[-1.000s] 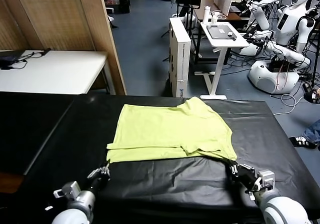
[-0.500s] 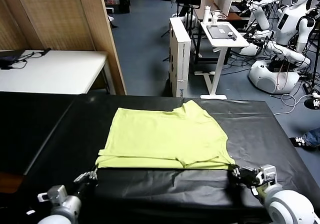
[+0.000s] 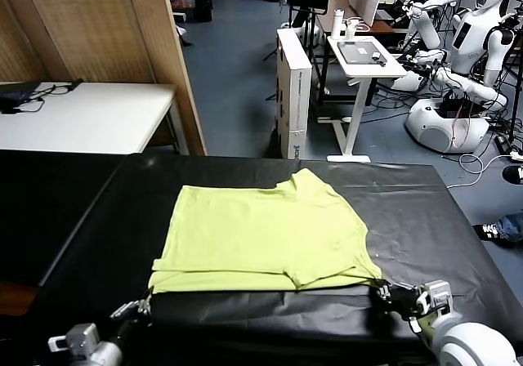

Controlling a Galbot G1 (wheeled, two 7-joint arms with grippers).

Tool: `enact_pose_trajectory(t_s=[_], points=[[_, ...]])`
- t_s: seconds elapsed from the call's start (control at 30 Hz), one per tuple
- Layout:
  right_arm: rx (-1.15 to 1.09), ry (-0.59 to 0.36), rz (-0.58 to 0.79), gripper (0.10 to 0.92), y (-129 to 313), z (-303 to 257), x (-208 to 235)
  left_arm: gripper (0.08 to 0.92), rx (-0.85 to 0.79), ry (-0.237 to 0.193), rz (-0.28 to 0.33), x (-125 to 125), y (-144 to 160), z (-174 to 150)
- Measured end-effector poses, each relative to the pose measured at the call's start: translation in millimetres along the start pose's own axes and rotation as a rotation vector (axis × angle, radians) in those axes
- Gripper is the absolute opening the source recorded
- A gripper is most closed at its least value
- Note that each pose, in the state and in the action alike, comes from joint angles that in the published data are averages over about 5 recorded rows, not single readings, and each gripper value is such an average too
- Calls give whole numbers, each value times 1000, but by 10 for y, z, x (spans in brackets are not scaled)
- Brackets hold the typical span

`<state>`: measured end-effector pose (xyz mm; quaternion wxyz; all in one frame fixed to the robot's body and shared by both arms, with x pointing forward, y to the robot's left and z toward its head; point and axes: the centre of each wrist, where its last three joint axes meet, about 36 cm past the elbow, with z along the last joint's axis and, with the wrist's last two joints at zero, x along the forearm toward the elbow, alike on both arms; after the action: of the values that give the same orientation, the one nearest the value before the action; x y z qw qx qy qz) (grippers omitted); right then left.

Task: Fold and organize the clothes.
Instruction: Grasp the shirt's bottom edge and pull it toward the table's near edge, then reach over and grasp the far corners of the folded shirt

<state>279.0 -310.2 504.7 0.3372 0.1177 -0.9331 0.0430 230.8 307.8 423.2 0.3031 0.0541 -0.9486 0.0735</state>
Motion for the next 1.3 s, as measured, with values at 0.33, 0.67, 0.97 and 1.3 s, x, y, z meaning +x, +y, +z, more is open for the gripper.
enact_pose_trajectory(t_s=[0.33,0.67,0.97,1.3], points=[[-15,-94,-34,906,-12,-279,76,906,-9,37,-17,84,86,-286],[-19,-171,-5,907,-327,-610,-295,907,33,-44,104,46,112,-796],[-38,-188,16,907,-563,-835,-667,907,49,-87,232,-247,40,-1086],[-26,-169,-11,907,-618,-1231,-1485,907,109,-94,300,-1066,-104,-1635]])
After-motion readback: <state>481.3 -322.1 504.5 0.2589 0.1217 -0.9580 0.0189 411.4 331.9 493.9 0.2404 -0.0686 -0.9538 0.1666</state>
